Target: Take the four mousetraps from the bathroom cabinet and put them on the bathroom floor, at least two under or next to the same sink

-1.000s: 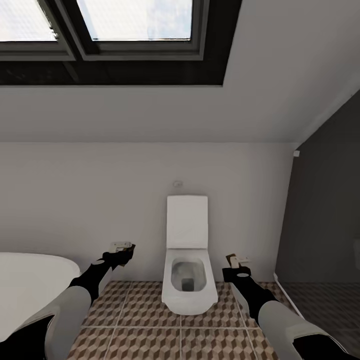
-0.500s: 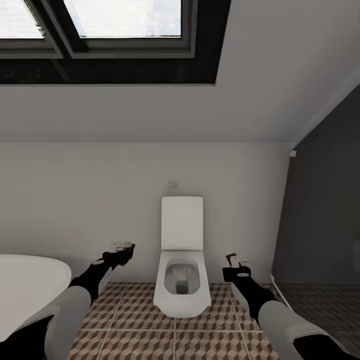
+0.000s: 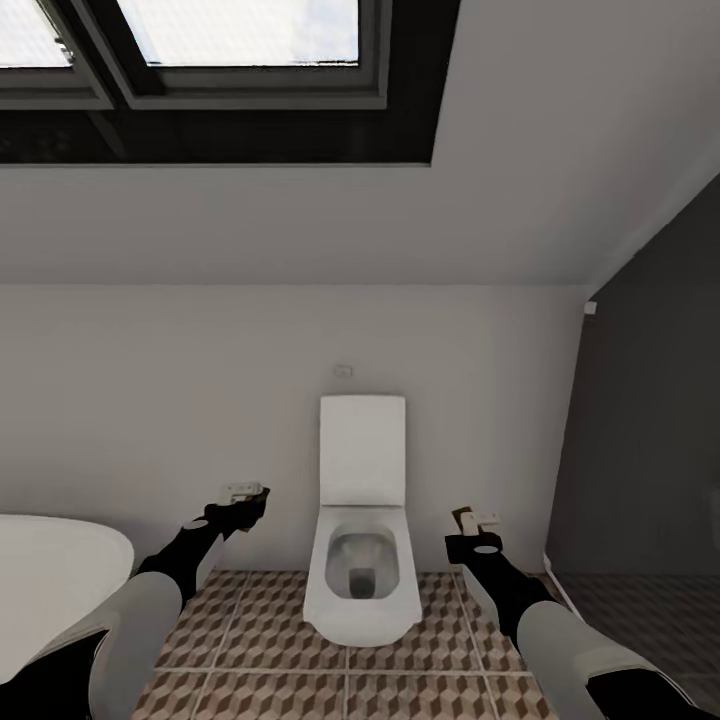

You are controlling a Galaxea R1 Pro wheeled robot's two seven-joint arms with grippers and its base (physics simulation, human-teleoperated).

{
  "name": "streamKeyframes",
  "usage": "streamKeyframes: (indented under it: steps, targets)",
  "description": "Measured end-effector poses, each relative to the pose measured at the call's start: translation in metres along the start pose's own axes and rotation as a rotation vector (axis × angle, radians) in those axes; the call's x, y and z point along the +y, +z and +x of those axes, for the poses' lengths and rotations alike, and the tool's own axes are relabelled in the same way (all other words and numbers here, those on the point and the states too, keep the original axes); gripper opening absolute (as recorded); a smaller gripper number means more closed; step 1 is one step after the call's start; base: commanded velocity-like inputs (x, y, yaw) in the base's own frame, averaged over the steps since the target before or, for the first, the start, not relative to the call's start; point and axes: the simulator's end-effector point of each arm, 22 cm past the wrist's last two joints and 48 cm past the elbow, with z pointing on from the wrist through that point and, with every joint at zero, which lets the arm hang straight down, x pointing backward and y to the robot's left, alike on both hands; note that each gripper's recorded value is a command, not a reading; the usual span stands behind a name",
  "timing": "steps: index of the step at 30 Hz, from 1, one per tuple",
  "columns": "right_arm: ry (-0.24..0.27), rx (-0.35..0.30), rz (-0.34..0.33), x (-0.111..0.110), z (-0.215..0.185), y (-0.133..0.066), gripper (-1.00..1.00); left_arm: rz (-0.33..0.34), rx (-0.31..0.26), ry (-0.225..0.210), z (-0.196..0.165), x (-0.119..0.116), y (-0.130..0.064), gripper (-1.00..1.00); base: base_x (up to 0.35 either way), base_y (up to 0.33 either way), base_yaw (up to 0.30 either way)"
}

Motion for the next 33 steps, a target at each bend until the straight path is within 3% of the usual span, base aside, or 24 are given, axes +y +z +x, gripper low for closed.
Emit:
streamKeyframes:
  steps: [13, 20, 23, 30, 33]
  targets:
    - [0.0, 0.0, 0.001, 0.0, 0.0, 0.0, -1.0, 0.0, 0.006, 0.001, 0.001, 0.0, 0.0, -1.0, 0.305, 0.0, 0.0]
    - [0.001, 0.003, 0.005, -0.002, 0.002, 0.001, -1.0, 0.002, 0.009, 0.005, 0.003, -0.001, 0.0, -1.0, 0.078, 0.0, 0.0]
    - [0.004, -0.003, 0.007, -0.003, 0.003, 0.001, -1.0, 0.01, 0.031, 0.003, 0.014, -0.005, 0.001, -1.0, 0.016, 0.0, 0.0]
    - [-0.002, 0.021, 0.011, -0.005, 0.04, 0.003, -1.0, 0.042, 0.149, 0.002, 0.073, -0.016, -0.003, -1.0, 0.004, 0.0, 0.0]
    - [-0.006, 0.02, 0.011, -0.005, 0.049, 0.003, -1.0, 0.043, 0.164, 0.001, 0.081, -0.015, -0.005, -1.0, 0.0, 0.0, 0.0]
